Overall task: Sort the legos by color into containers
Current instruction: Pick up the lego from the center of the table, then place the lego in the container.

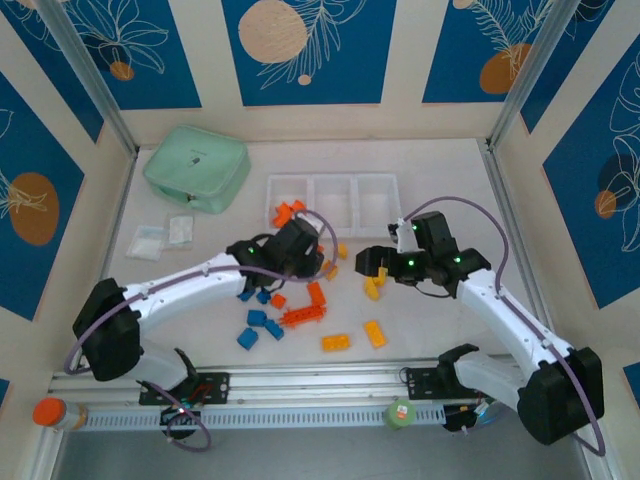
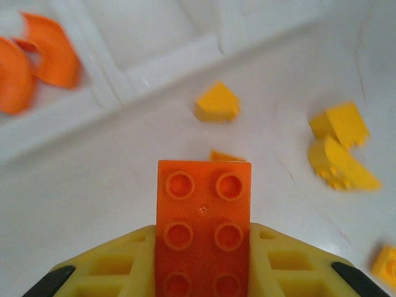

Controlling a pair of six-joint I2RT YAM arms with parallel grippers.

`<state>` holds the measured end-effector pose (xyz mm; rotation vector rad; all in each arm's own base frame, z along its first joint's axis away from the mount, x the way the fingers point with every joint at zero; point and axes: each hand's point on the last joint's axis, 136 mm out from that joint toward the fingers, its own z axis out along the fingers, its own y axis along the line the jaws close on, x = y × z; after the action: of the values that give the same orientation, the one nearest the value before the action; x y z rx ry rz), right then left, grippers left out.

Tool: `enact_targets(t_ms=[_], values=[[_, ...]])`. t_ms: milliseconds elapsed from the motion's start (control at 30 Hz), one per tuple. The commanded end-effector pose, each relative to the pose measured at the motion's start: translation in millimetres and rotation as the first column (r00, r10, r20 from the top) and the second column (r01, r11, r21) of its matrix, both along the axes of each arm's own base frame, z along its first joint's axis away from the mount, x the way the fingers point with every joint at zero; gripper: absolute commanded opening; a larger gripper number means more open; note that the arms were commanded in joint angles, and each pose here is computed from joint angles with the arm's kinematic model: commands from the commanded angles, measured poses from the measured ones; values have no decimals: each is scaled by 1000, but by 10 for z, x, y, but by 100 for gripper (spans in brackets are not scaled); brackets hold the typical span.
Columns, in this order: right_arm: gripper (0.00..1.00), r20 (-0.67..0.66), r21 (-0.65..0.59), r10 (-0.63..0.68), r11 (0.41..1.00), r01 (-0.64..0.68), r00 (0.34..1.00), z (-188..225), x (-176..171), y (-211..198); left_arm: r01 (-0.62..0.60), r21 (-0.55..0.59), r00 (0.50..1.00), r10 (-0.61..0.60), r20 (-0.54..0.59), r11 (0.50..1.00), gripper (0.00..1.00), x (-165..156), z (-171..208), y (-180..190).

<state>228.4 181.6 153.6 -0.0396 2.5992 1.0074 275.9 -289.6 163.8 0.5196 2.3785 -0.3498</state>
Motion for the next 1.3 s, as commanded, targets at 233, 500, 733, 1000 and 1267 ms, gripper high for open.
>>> enact_targets(t_ms=[233, 500, 733, 1000, 1267], values=[[99, 47, -7, -44, 999, 45, 998, 132, 368, 90, -284, 2, 958, 284, -47, 959, 23, 1046, 97, 454], [99, 42, -14, -56, 998, 57, 998, 129, 485, 75, -366, 87, 925, 373, -74, 926, 22, 1742, -232, 563], [99, 34, -13, -70, 997, 70, 997, 106, 511, 19, -396, 172, 909, 411, -64, 902, 23, 2174, -423, 589], [99, 33, -5, -76, 997, 76, 997, 105, 517, -11, -420, 214, 893, 444, -77, 882, 29, 2331, -647, 672], [99, 40, 6, -76, 997, 76, 996, 165, 514, -15, -419, 226, 891, 446, -83, 880, 40, 2376, -659, 652]])
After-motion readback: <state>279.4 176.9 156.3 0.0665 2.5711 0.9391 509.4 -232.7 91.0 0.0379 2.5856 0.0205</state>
